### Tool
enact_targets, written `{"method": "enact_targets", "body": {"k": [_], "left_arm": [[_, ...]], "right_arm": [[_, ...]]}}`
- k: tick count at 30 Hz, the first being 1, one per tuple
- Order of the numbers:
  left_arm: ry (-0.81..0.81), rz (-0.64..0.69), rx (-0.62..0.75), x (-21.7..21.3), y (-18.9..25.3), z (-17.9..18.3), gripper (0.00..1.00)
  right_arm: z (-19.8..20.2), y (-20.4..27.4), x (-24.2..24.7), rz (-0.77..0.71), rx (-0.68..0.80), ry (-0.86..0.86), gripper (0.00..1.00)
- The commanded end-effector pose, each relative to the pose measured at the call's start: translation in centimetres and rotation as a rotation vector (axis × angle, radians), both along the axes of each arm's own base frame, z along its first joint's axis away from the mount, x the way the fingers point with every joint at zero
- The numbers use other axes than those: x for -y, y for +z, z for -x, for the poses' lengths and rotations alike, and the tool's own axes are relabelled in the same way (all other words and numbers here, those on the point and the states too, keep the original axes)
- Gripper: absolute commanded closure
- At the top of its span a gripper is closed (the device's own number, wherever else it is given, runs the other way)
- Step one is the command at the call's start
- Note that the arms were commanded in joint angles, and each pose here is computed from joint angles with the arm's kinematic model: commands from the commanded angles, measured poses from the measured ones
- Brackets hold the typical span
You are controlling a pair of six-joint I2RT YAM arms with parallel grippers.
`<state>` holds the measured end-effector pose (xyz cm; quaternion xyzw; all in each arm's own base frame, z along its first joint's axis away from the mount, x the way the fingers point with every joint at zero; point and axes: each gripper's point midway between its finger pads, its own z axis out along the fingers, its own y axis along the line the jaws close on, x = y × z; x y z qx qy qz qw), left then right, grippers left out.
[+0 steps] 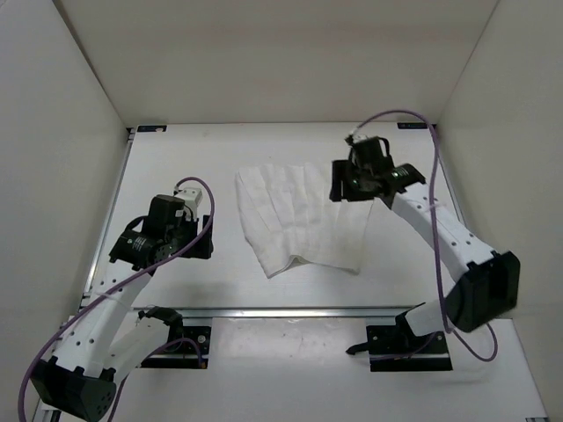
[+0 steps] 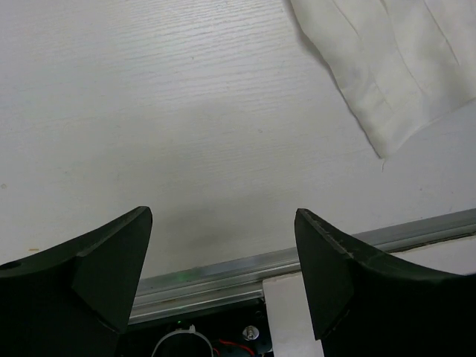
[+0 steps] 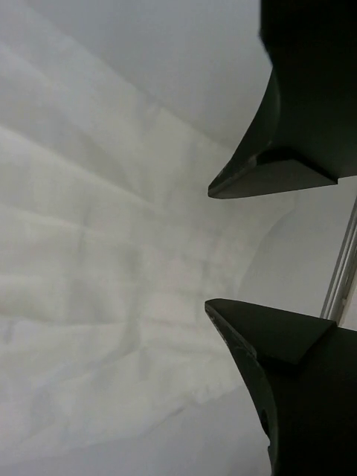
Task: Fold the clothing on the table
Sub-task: Flatten the skirt out
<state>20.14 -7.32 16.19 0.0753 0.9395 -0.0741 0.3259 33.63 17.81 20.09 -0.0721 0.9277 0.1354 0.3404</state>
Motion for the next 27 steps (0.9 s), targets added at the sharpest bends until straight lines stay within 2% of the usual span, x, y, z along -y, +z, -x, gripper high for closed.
{"method": "enact_targets", "body": {"k": [1, 3, 6, 7, 8, 10, 11, 12, 14, 15, 16, 17, 19, 21, 27], "left_arm": [[-0.002, -0.021, -0.013, 0.1, -0.4, 0.0, 0.1], [0.009, -0.024, -0.018, 0.1, -0.5, 0.0, 0.03], [-0.054, -0.013, -0.01, 1.0, -0.4, 0.4, 0.03], [-0.068, -0.007, -0.014, 1.2, -0.4, 0.5, 0.12], [-0.064, -0.014, -0.019, 1.1, -0.6, 0.5, 0.46], [-0.028, -0.025, -0.062, 0.4, -1.1, 0.2, 0.9], [-0.021, -0.028, -0.074, 0.3, -1.3, 0.1, 0.9], [-0.011, -0.015, -0.082, 0.5, -1.2, -0.3, 1.0], [-0.031, 0.177, -0.115, 4.0, -0.9, -0.2, 0.98], [-0.026, 0.264, -0.1, 5.9, -1.1, -0.6, 0.8], [-0.054, 0.329, -0.084, 7.7, -1.5, -0.8, 0.56], [-0.018, 0.373, -0.09, 8.5, -2.5, -1.1, 0.5], [-0.005, 0.44, -0.123, 10.4, -4.0, -0.8, 0.43], [0.006, 0.511, -0.166, 12.2, -5.2, -0.4, 0.39], [0.052, 0.545, -0.2, 14.0, -7.8, 0.0, 0.34]], "right_arm": [[1.3, -1.8, 2.1, -0.073, 0.0, -0.1, 0.46], [2.3, -3.0, 4.0, -0.057, -0.018, -0.143, 0.46], [3.8, -4.8, 6.0, -0.096, -0.081, -0.192, 0.46], [4.1, -4.7, 6.2, -0.094, -0.075, -0.192, 0.46], [4.8, -5.4, 6.7, -0.075, -0.088, -0.197, 0.45], [6.8, -7.7, 7.6, -0.054, -0.143, -0.214, 0.46], [6.9, -7.6, 7.3, -0.069, -0.145, -0.205, 0.46], [7.6, -8.7, 7.4, -0.073, -0.171, -0.205, 0.46], [8.7, -9.6, 7.4, -0.086, -0.209, -0.212, 0.46], [9.2, -10.2, 7.1, -0.069, -0.215, -0.192, 0.46], [9.6, -10.8, 6.8, -0.062, -0.23, -0.185, 0.46], [9.9, -11.5, 6.7, -0.059, -0.24, -0.184, 0.45], [10.2, -11.7, 5.9, -0.082, -0.267, -0.164, 0.46], [10.4, -12.5, 6.3, -0.033, -0.282, -0.187, 0.45], [11.6, -14.9, 6.6, 0.029, -0.357, -0.191, 0.45]]}}
